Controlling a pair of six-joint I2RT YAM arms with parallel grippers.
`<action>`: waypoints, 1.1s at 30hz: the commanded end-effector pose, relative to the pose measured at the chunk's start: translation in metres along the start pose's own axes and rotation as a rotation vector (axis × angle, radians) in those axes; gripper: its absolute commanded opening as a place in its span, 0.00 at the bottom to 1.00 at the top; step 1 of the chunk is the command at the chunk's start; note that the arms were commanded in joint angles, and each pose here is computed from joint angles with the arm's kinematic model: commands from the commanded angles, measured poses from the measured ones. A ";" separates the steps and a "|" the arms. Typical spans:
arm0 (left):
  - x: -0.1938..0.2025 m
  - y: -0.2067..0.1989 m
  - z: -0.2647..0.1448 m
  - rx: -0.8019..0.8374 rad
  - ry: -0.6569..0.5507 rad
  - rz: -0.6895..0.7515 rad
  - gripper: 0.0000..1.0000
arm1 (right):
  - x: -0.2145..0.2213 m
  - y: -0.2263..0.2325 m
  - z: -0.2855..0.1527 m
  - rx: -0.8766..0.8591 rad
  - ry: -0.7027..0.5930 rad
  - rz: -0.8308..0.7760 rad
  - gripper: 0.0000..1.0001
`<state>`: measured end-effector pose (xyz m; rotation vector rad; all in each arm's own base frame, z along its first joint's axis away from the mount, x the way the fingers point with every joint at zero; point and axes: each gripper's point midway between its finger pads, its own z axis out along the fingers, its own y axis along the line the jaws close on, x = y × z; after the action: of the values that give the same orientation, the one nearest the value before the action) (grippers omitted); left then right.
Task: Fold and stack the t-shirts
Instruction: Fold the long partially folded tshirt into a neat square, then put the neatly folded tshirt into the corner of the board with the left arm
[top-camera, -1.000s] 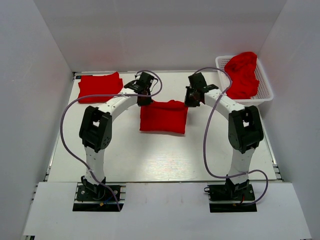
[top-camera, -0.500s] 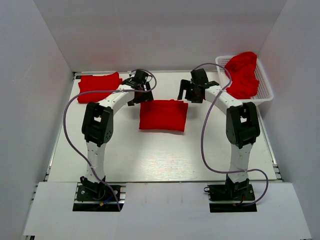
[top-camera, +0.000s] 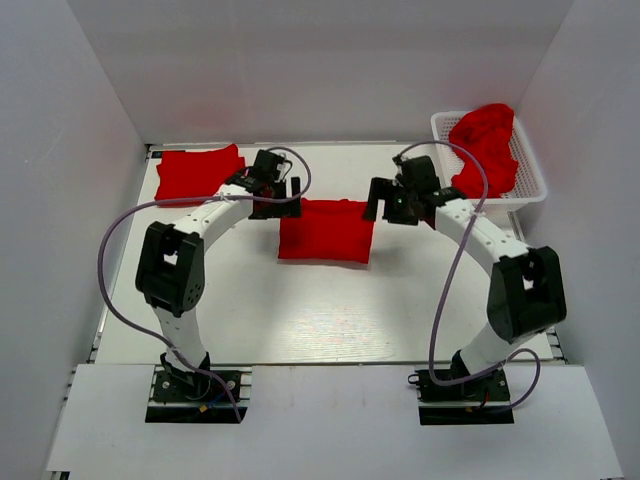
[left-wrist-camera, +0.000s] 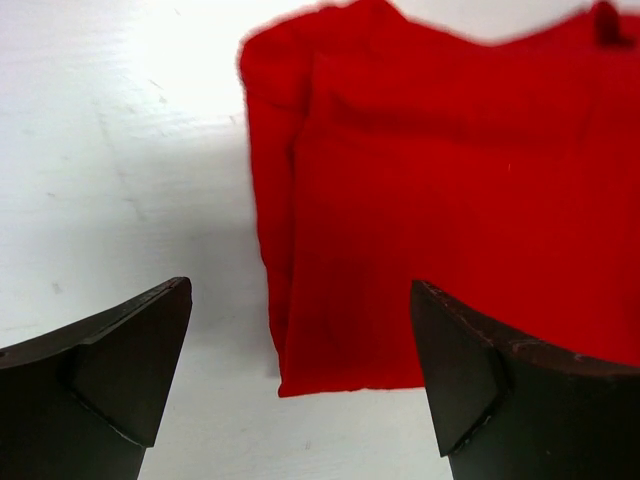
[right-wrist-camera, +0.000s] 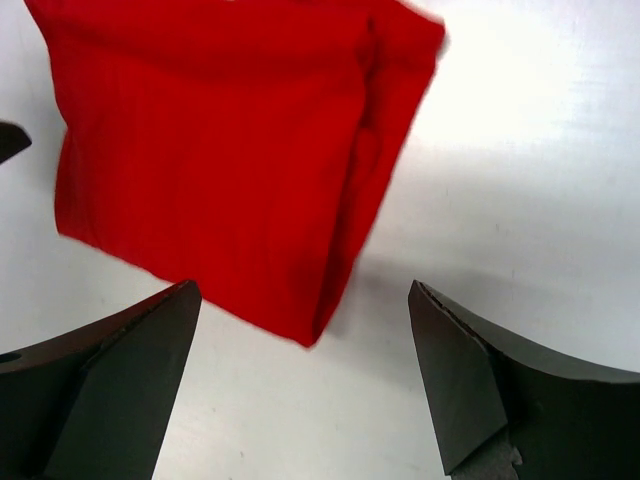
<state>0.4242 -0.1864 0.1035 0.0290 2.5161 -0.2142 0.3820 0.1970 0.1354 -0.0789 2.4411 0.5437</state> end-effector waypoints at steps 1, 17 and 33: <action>0.001 -0.019 -0.004 0.130 -0.022 0.078 1.00 | 0.014 0.002 -0.012 -0.033 -0.004 -0.028 0.90; 0.049 -0.005 0.077 0.036 0.127 0.071 1.00 | 0.036 -0.014 -0.033 0.020 -0.004 -0.028 0.90; 0.035 -0.014 0.078 0.052 0.087 0.099 0.00 | 0.029 -0.019 -0.052 0.072 -0.059 -0.019 0.90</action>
<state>0.4398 -0.2214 0.0251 0.1495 2.5554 -0.3303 0.3314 0.1659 0.1370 -0.0687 2.4341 0.4689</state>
